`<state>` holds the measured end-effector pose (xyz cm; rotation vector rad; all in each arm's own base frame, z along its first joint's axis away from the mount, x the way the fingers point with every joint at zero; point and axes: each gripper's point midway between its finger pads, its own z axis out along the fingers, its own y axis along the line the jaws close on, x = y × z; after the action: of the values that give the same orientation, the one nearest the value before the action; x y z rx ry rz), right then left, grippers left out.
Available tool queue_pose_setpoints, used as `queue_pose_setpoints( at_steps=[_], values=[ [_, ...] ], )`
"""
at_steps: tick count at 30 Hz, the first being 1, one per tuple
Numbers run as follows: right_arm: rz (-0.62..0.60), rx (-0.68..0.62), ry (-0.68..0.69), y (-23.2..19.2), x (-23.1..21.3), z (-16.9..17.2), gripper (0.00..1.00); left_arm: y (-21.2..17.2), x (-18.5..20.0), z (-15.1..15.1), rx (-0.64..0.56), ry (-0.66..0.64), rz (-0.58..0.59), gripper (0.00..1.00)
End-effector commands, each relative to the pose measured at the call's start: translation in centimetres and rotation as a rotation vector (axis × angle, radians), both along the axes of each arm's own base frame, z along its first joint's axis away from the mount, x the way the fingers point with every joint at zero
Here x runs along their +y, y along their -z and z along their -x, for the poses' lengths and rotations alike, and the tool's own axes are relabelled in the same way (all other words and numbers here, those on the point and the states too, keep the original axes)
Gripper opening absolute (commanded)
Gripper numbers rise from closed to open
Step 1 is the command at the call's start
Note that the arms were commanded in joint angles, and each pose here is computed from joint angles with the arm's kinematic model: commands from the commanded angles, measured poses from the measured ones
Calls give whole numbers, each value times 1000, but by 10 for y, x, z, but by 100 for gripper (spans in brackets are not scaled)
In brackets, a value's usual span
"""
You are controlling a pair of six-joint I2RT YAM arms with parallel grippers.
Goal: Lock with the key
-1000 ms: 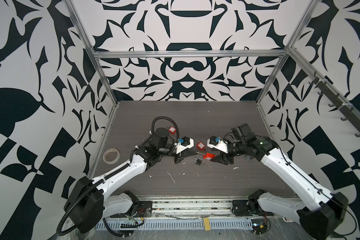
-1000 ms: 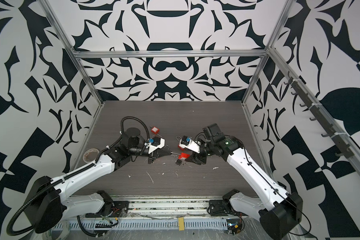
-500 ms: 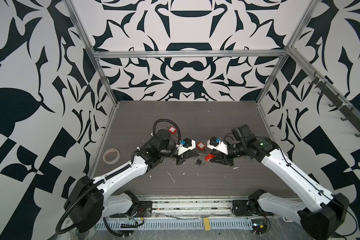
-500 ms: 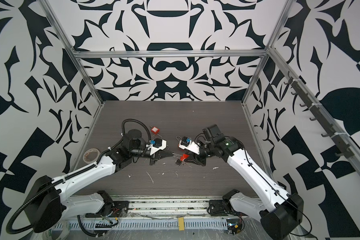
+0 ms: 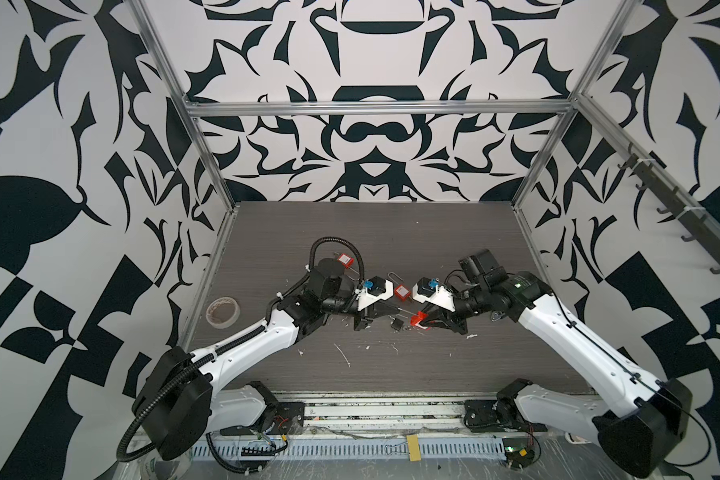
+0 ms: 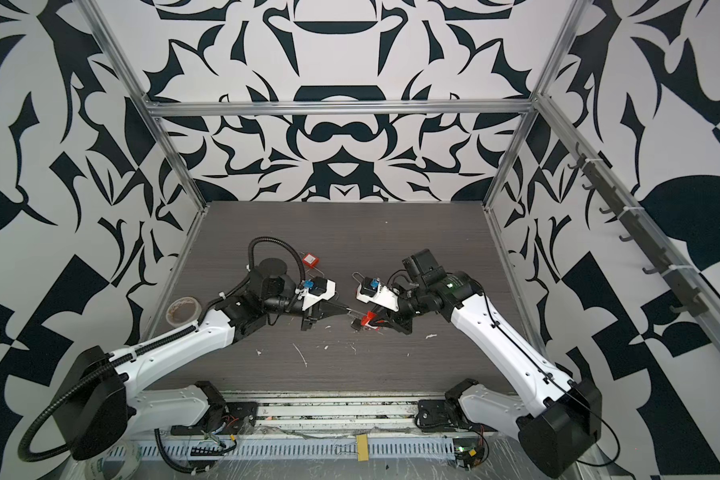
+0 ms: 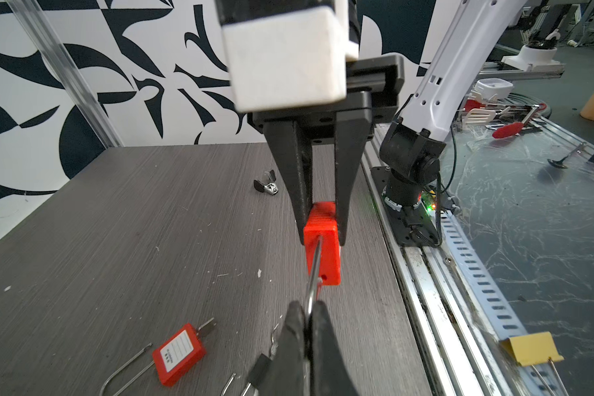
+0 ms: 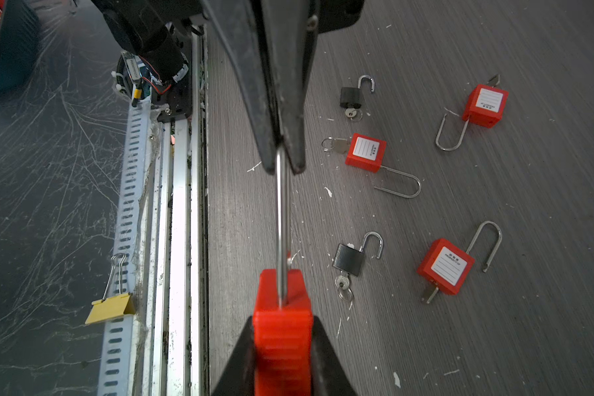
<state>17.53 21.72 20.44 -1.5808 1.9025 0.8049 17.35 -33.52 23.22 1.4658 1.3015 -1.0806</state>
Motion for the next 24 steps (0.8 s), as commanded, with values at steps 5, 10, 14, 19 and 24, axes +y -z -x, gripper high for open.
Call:
queue_pose_setpoints(
  at_steps=[5,10,14,19,24],
  values=[
    [-5,-51,-31,-22,2,-4,12,1,-1,-5,-56,40,-127,33],
    [19,-33,-40,-16,1,-3,12,3,-4,-6,-52,65,-164,31],
    [12,-55,-39,-17,1,-4,11,7,-1,-6,-50,65,-190,33],
    [15,-60,-35,-18,1,-6,10,9,-1,-3,-36,83,-198,33],
    [20,-58,-40,-17,1,-6,10,9,-4,-3,-23,96,-193,25]
  ],
)
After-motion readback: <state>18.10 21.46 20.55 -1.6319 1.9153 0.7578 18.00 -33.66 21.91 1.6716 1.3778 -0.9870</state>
